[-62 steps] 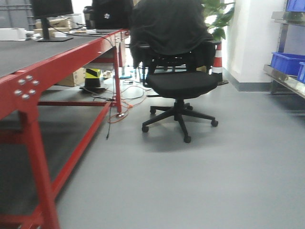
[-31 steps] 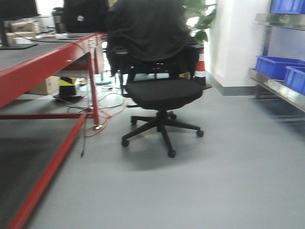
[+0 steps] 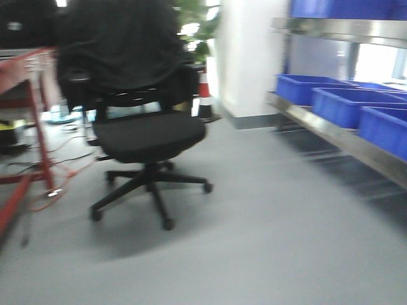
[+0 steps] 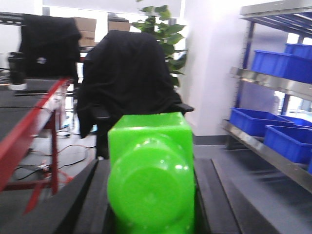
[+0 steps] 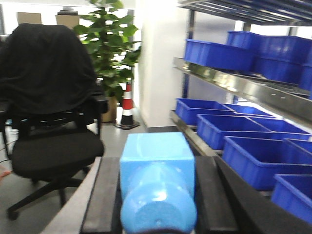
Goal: Grab block from conveyor and place in blue bin
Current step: 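Drive the base to the shelf of blue bins holding both blocks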
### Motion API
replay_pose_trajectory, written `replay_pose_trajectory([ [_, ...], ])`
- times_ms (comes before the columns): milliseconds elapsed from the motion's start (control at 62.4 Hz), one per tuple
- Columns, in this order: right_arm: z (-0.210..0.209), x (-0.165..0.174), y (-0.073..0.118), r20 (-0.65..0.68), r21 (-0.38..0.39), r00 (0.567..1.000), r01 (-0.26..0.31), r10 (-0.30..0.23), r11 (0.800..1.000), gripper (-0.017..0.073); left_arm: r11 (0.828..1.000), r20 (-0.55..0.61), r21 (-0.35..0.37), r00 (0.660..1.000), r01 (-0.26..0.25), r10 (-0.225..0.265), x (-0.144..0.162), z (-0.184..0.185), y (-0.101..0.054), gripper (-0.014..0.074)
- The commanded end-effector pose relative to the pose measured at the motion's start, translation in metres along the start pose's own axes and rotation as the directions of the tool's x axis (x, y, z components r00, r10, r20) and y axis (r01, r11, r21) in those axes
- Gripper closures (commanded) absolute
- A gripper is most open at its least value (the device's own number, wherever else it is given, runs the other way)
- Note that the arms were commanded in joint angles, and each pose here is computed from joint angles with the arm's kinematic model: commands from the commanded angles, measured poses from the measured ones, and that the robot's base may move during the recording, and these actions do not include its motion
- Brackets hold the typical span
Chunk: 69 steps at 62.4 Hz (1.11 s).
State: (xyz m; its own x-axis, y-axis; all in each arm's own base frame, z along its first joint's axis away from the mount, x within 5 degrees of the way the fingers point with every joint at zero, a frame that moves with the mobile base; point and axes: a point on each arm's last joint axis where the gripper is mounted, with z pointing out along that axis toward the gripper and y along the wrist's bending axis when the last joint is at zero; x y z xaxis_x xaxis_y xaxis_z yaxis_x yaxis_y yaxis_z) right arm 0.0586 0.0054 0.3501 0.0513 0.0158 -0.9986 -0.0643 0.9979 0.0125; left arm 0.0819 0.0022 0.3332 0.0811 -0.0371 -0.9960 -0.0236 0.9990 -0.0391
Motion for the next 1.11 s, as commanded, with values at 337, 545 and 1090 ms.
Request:
replay_pose_trajectory([
  [337,-0.0006,-0.0023,-0.0004,0.026,0.006,1.000,0.004,-0.004,1.000,0.0721,1.000,0.026,0.006,1.000,-0.002,0.002,-0.0030,-0.0009,-0.0005,0.0705],
  [545,-0.0006,-0.0023,-0.0004,0.026,0.006,1.000,0.004,-0.004,1.000,0.0721,1.000,0.026,0.006,1.000,-0.002,0.002,-0.0030,-0.0009,-0.0005,0.0705],
  [1090,-0.0010,-0.0024,-0.0004,0.028,0.006,1.000,0.004,-0.004,1.000,0.0721,1.000,0.026,0.006,1.000,-0.002,0.002,-0.0030,-0.0009,-0.0005,0.0705],
])
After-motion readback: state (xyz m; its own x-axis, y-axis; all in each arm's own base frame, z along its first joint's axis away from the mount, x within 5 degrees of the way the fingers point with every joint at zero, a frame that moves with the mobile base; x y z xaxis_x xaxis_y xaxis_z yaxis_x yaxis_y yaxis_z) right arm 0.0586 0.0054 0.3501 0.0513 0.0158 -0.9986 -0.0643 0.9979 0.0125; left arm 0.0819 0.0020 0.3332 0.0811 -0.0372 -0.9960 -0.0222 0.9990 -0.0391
